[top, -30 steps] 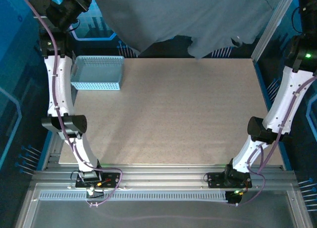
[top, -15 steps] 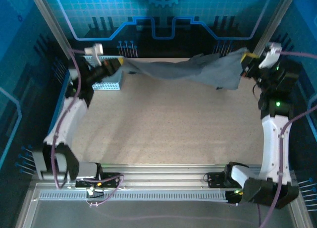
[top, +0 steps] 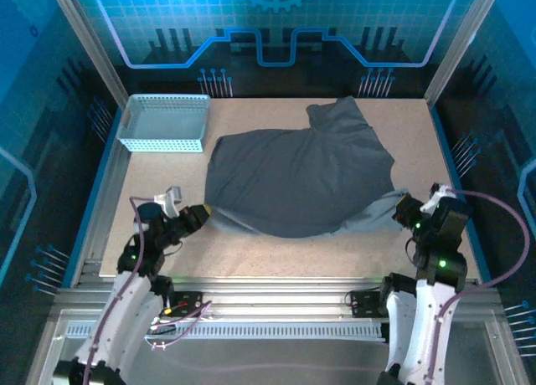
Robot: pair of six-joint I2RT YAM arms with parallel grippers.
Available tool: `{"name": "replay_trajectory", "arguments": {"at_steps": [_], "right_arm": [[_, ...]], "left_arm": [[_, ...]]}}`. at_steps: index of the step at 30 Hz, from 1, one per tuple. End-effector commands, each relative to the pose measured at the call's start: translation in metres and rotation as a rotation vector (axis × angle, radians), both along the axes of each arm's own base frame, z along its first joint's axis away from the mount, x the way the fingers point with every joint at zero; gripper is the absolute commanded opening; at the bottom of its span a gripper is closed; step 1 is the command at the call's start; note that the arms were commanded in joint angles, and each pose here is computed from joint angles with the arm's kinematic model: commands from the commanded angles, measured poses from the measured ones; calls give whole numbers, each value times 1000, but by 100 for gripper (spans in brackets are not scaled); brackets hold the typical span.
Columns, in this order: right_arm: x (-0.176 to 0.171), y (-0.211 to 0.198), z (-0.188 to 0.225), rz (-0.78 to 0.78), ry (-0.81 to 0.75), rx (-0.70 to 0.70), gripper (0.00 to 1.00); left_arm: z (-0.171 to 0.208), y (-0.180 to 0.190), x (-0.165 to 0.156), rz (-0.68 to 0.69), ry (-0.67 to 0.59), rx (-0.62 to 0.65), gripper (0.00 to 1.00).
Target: Fold the inside-out t-shirt
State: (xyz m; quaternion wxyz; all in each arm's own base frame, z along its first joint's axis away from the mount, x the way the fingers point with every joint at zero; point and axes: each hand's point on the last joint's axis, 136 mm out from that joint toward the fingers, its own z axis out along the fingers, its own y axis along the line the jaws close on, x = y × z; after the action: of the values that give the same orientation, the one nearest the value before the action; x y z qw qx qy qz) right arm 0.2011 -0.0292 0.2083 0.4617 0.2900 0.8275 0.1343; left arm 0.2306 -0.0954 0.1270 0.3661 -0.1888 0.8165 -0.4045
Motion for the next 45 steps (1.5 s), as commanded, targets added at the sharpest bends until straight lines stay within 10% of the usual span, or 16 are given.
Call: {"name": "replay_trajectory", "arguments": {"at_steps": [1,4,8,14,27,35,45], "right_arm": [[-29,-9,-17,-146,96,38,20],[-52,-37,-8,-350,143,-6,60],[-65,-58,31,-469,68,-95,78],[-2,-12,70,-113,-93,4,78],[112,113,-64,436,343,-16,82],[171,141,-136,435,543,-43,80],[129,80,-188,124,730,-9,80]], "left_arm": [[-33,9,-26,93,153,-47,20],[-34,27,-46,206,203,-20,46],[-12,59,-56,398,171,19,58],[34,30,2,251,107,-31,49],[-19,-71,100,-84,346,217,59],[-81,-93,111,-141,506,260,59],[-132,-105,50,-152,611,289,61]]}}
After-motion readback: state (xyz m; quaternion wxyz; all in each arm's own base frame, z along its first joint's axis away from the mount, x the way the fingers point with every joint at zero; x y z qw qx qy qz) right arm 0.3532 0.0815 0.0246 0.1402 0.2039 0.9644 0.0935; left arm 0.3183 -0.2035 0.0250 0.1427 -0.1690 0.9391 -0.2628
